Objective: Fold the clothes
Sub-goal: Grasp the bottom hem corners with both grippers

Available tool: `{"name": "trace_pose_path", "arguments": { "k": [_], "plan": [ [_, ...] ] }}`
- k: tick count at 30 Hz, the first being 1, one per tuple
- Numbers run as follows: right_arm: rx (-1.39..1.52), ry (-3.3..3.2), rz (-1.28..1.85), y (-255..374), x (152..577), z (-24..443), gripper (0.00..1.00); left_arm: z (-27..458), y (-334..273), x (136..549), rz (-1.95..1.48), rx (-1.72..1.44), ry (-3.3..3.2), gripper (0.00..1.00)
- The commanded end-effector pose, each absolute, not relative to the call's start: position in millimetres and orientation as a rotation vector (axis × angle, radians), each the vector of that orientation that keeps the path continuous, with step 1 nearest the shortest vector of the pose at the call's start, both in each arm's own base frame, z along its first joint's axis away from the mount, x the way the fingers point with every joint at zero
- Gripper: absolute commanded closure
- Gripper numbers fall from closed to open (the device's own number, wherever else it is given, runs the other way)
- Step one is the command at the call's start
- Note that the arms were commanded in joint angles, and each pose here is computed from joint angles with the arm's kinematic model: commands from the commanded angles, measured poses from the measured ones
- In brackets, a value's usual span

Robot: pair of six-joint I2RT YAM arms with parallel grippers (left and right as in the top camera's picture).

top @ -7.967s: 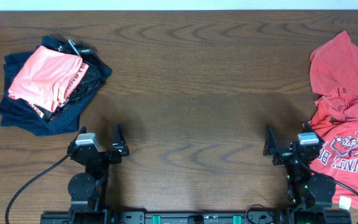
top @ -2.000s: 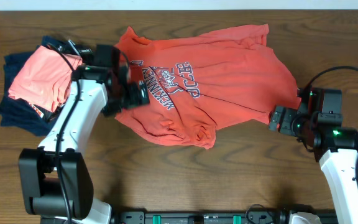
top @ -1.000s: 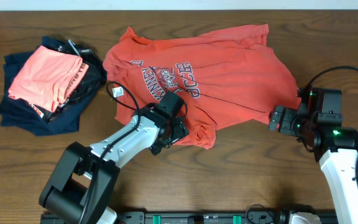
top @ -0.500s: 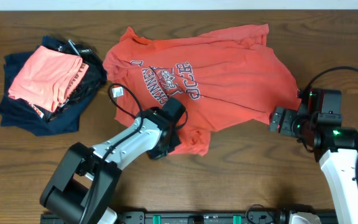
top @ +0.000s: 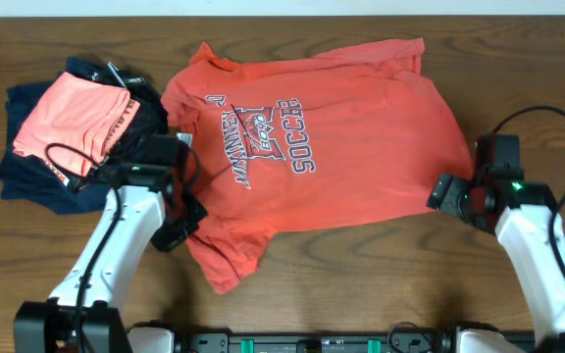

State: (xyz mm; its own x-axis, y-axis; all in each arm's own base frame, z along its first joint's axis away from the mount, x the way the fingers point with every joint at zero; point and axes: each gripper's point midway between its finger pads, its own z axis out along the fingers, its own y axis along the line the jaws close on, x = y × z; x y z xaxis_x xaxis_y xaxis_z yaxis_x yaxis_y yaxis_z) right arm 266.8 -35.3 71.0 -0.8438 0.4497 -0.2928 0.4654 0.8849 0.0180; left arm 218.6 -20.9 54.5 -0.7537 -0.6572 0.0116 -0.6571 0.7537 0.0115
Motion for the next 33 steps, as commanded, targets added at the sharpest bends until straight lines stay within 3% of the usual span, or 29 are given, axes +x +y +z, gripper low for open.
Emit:
{"name": "trace_pose_path", "arguments": {
  "k": [1,13,16,18,21,24,33],
  "plan": [
    [0.872,2.736,-0.124,-50.5,271.7,54.2,0.06,54.1,-17.5,215.8,-0.018,1.056,-2.938,0.94],
    [1.149,2.758,-0.153,-76.0,275.9,-6.6,0.16,53.5,-23.2,214.7,-0.011,0.996,-2.953,0.94],
    [1.152,2.725,-0.144,-80.6,285.8,-11.7,0.23,53.5,-23.2,214.7,-0.011,0.996,-2.953,0.94],
    [1.152,2.701,-0.139,-83.4,291.6,-12.7,0.35,53.5,-23.2,214.8,-0.01,0.996,-2.954,0.94],
    [1.161,2.676,-0.141,-88.3,295.3,-12.1,0.72,53.5,-23.4,216.6,-0.005,0.999,-2.96,0.94],
    [1.189,2.673,-0.183,-96.6,289.2,-12.1,0.99,53.4,-24.0,221.7,0.008,0.979,-2.986,0.94],
    [1.528,2.627,-0.328,-150.6,222.1,5.4,0.99,54.5,-42.2,219.2,0.162,0.788,-2.997,0.94]
  ]
}}
